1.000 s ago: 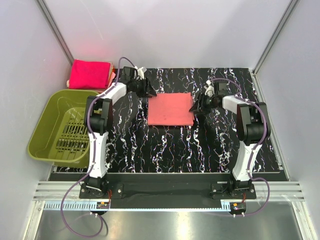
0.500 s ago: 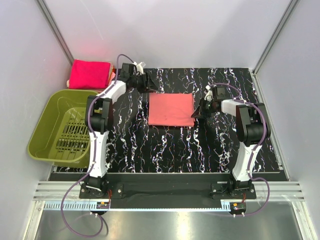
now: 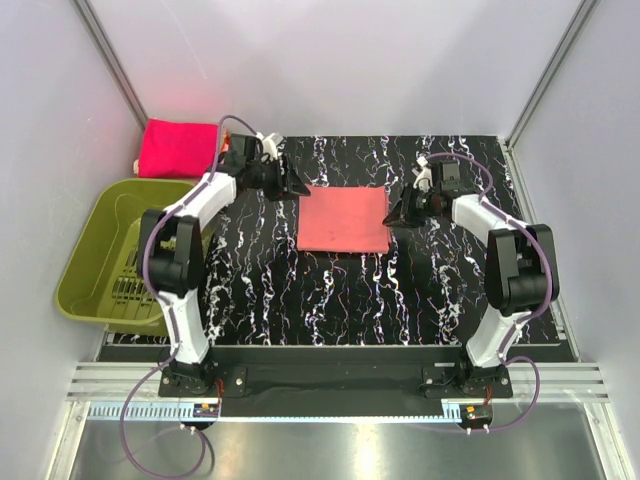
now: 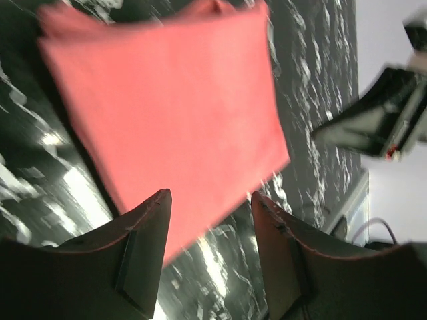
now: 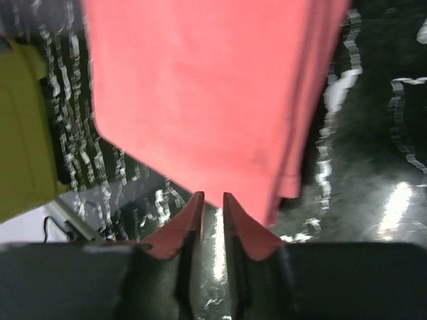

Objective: Fold and stack the t-shirts
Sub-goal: Fold the tshirt

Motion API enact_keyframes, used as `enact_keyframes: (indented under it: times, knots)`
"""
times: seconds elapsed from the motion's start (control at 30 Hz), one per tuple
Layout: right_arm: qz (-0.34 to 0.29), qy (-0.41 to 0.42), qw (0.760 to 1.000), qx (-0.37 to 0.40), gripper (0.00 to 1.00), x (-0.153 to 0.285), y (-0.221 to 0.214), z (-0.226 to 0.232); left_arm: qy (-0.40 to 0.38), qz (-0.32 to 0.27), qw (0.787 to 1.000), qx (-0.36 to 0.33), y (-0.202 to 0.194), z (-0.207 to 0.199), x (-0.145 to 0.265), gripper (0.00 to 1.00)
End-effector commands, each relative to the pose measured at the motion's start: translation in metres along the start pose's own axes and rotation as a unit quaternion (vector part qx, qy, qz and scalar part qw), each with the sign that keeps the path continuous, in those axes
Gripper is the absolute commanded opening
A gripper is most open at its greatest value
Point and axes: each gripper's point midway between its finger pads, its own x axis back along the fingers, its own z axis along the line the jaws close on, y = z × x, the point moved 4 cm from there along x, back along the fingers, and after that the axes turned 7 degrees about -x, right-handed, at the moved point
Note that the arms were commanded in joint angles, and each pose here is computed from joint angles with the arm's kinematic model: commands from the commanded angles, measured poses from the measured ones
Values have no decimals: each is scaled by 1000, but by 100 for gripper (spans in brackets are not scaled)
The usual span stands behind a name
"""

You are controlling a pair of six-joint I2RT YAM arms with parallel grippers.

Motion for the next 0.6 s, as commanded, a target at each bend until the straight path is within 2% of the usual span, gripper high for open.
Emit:
enact_keyframes:
  times: [0.0, 0.1, 0.27, 0.37, 0.43, 0.53, 0.57]
  knots:
    - [22, 40, 999, 13, 15, 6, -15, 31, -11, -10, 999, -46, -15, -42, 16, 56]
    - [33, 48, 998, -3, 10, -5, -21, 24, -10, 11, 999, -45, -45, -44, 3, 56]
    - [54, 10, 998, -10, 10, -29, -38, -12, 32, 55, 998, -16, -84, -11, -25, 52]
    - [68, -16, 997, -20, 11, -39, -47, -36, 40, 67, 997, -1, -92, -1, -32, 51]
    - [63, -23, 998, -14, 11, -36, -47, -38, 33, 60, 998, -7, -83, -8, -29, 51]
    - [36, -17, 999, 3, 18, -19, -34, -22, 38, 32, 998, -40, -53, -24, -14, 52]
    - [30, -13, 999, 6, 24, -13, -29, -17, 43, 23, 997, -51, -43, -22, -10, 53]
